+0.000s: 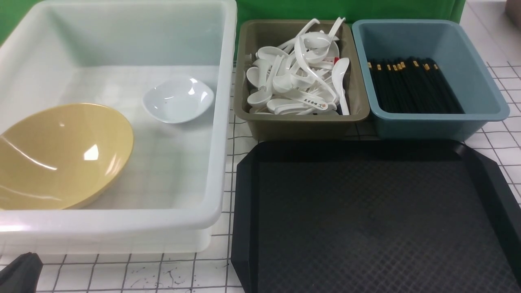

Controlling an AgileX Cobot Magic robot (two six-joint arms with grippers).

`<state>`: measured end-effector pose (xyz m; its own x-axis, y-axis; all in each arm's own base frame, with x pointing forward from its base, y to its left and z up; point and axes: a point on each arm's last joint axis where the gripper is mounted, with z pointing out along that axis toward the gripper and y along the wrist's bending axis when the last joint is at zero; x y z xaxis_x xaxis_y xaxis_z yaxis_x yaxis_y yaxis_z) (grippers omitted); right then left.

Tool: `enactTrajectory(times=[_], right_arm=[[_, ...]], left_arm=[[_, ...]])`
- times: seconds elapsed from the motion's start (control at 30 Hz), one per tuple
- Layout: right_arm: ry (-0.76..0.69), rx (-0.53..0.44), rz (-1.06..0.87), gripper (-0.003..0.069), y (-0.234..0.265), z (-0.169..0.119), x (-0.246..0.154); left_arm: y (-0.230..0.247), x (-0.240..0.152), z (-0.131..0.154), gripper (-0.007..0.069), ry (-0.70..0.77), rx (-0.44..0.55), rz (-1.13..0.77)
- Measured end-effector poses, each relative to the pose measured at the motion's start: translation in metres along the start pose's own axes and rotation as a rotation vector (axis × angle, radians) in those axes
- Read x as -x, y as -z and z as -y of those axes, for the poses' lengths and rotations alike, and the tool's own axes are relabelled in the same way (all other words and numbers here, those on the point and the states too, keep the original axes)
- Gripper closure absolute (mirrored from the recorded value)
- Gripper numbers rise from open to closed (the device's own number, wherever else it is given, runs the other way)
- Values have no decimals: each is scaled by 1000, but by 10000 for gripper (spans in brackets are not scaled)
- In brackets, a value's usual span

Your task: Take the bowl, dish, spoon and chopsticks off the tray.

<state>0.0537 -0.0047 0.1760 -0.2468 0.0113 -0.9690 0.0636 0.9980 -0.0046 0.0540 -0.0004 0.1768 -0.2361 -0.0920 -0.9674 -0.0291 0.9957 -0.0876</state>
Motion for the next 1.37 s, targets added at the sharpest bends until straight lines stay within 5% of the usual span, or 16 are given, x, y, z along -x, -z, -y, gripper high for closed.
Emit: enactTrajectory(times=[1.37], right_arm=[[0,0,0,533,0,0,0]], left_arm=[[0,0,0,638,0,0,0]])
